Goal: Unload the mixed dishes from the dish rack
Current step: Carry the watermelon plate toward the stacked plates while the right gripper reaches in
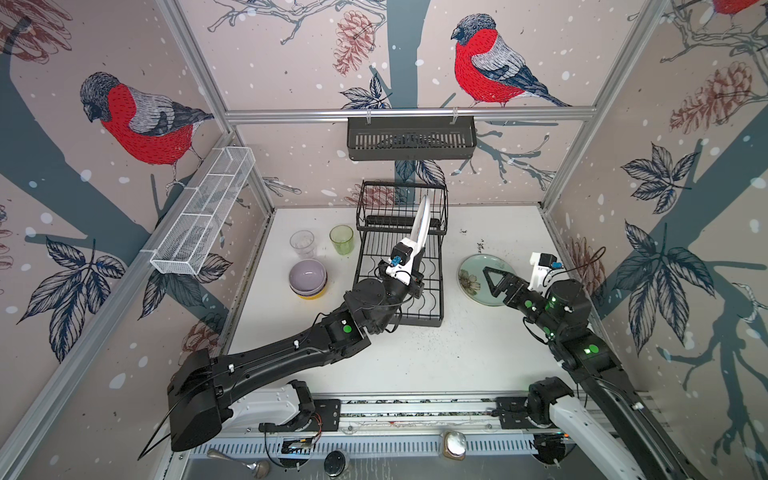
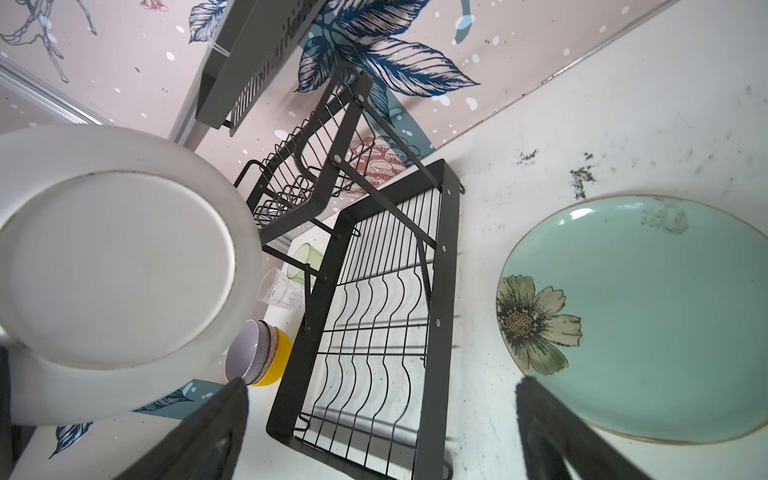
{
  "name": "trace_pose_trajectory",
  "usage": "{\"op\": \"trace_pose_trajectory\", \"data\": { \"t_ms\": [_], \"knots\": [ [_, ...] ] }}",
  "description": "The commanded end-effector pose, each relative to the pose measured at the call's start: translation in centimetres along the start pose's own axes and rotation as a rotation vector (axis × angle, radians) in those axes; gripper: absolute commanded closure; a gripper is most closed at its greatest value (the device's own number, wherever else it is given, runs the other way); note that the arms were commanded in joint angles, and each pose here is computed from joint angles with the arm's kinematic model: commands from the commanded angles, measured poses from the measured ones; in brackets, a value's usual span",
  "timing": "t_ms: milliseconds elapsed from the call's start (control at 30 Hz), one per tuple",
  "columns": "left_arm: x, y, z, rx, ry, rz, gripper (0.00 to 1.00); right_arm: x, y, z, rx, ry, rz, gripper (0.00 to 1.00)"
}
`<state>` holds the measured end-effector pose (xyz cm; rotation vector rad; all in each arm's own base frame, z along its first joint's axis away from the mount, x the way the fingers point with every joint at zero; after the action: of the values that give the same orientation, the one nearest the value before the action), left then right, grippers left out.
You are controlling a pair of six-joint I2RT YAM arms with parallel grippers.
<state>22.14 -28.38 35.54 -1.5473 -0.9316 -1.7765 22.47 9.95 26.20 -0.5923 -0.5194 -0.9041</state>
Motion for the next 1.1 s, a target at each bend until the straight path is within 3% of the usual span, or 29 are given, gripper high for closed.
{"op": "trace_pose_trajectory", "data": {
  "t_ms": [0, 333, 633, 867, 1067],
  "knots": [
    [1.6, -0.9, 0.4, 0.020, -0.058, -0.090, 1.00, -0.3, 0.1, -0.3, 0.001, 0.054, 0.003, 0.01],
    [-2.0, -2.1, -0.2, -0.016, -0.059, -0.035, 1.00, -1.4, 0.4, -0.9, 0.001, 0.139, 0.041, 0.01],
    [-5.3, -2.7, -1.8, -0.051, 0.048, 0.029, 1.00, -2.7, 0.6, -2.3, -0.064, 0.248, 0.089, 0.00],
    [-6.4, -2.6, -4.2, -0.107, 0.125, 0.048, 1.00, -2.0, 0.5, -1.2, -0.018, 0.282, 0.077, 0.01],
    [-7.0, -2.6, -5.5, -0.166, 0.113, 0.049, 1.00, -0.9, 0.1, 0.3, 0.022, 0.292, 0.064, 0.01]
  ]
}}
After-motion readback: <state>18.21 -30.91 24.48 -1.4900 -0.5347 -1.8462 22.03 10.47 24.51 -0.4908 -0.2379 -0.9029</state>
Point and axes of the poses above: each gripper's point midway between its finger pads, its own y axis out along the fingers, its own z axis along the line the jaws close on, x = y × z, the point moved 4 cm from there along -y, back along the fingers, and after that the axes turned 3 degrees about y, right-handed, at the moved point
